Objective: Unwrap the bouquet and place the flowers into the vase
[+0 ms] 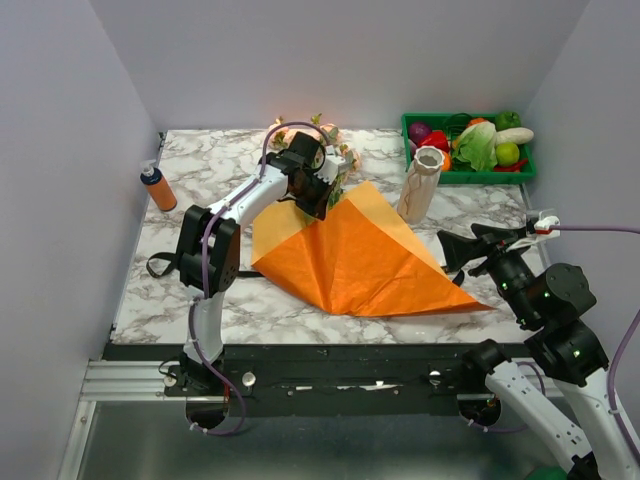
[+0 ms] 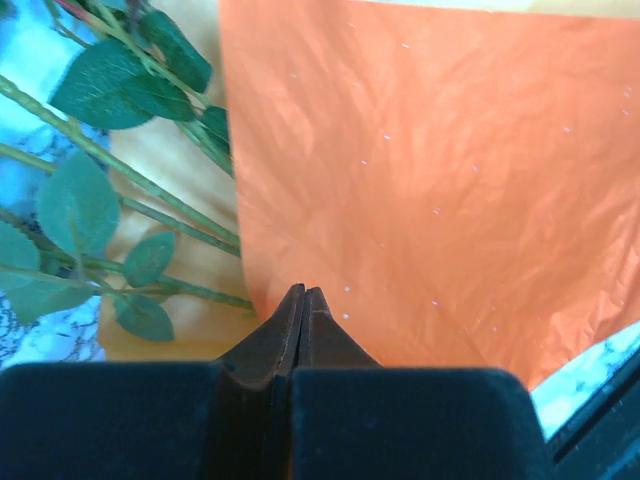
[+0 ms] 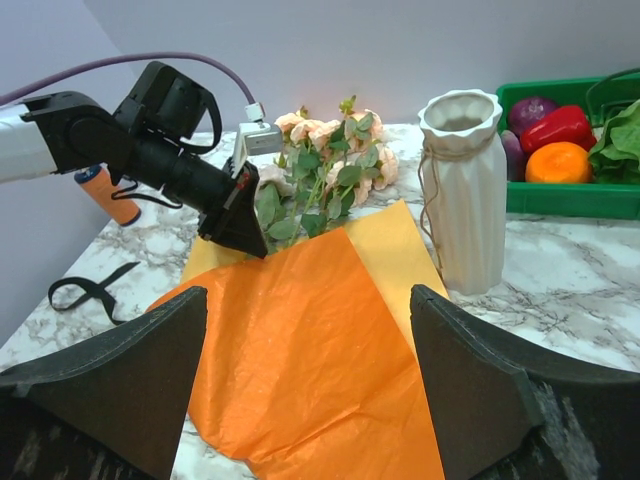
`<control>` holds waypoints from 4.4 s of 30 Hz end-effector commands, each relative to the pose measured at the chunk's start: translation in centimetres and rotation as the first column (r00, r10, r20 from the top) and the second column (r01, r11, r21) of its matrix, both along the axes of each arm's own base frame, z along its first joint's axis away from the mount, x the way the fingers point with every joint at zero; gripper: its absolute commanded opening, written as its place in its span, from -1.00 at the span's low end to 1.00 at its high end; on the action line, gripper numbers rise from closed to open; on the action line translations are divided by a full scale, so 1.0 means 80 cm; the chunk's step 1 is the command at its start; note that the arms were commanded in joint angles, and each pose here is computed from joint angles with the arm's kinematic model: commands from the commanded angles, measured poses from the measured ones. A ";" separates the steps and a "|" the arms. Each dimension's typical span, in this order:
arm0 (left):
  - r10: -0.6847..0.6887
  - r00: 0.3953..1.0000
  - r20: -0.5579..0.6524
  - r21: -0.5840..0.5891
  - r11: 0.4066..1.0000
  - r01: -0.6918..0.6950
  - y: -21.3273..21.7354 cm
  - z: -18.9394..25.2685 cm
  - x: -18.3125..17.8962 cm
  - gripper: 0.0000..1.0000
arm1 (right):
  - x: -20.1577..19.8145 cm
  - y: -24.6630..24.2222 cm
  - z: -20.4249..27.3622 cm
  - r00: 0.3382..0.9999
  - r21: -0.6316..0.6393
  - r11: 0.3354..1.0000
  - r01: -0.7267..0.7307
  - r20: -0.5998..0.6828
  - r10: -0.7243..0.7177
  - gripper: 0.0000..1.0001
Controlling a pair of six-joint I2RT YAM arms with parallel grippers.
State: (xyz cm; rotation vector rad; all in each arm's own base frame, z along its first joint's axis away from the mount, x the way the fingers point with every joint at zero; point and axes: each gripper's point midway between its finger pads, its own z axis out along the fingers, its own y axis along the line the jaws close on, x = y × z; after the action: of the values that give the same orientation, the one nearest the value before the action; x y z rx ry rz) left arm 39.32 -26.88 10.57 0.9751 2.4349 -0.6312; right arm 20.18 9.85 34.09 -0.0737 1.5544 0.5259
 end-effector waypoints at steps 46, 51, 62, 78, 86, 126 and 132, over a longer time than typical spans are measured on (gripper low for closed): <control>-0.146 0.986 -0.076 -0.092 0.986 0.139 0.029 0.058 -0.067 -1.00 | -0.015 0.014 0.026 0.995 0.046 0.995 -0.087 0.060 0.084 0.72; -0.266 0.964 0.008 -0.235 0.936 0.261 0.017 0.129 -0.109 -1.00 | -0.006 0.018 0.022 0.996 0.032 0.996 -0.083 0.035 0.082 0.71; -0.671 0.725 0.152 -0.396 0.631 0.667 0.058 0.172 -0.290 -0.84 | 0.033 0.027 0.007 0.998 -0.019 0.999 -0.039 -0.053 0.038 0.65; -0.813 0.427 0.396 -0.079 0.433 0.898 0.105 0.147 -0.377 -0.21 | 0.067 0.098 -0.066 0.954 -0.035 0.982 -0.184 -0.247 0.170 0.58; -0.778 0.428 0.460 -0.070 0.449 0.891 0.093 0.188 -0.366 0.34 | 0.025 0.166 -0.128 0.881 -0.082 0.935 -0.344 -0.374 0.292 0.56; 0.137 0.991 -0.004 -0.010 0.991 -0.137 0.164 0.016 -0.047 0.34 | 0.231 0.264 -0.254 0.788 -0.387 0.880 -0.274 -0.615 -0.025 0.26; 0.143 0.990 -0.003 0.048 0.989 -0.143 0.180 -0.002 -0.064 0.33 | 0.269 0.286 -0.296 0.766 -0.388 0.885 -0.258 -0.641 -0.057 0.25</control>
State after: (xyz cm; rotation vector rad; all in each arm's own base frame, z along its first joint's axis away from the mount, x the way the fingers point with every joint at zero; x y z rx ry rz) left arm 33.61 -13.58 9.19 0.8086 2.5694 -0.6413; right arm 39.93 31.54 10.76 -0.3967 2.3603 0.2340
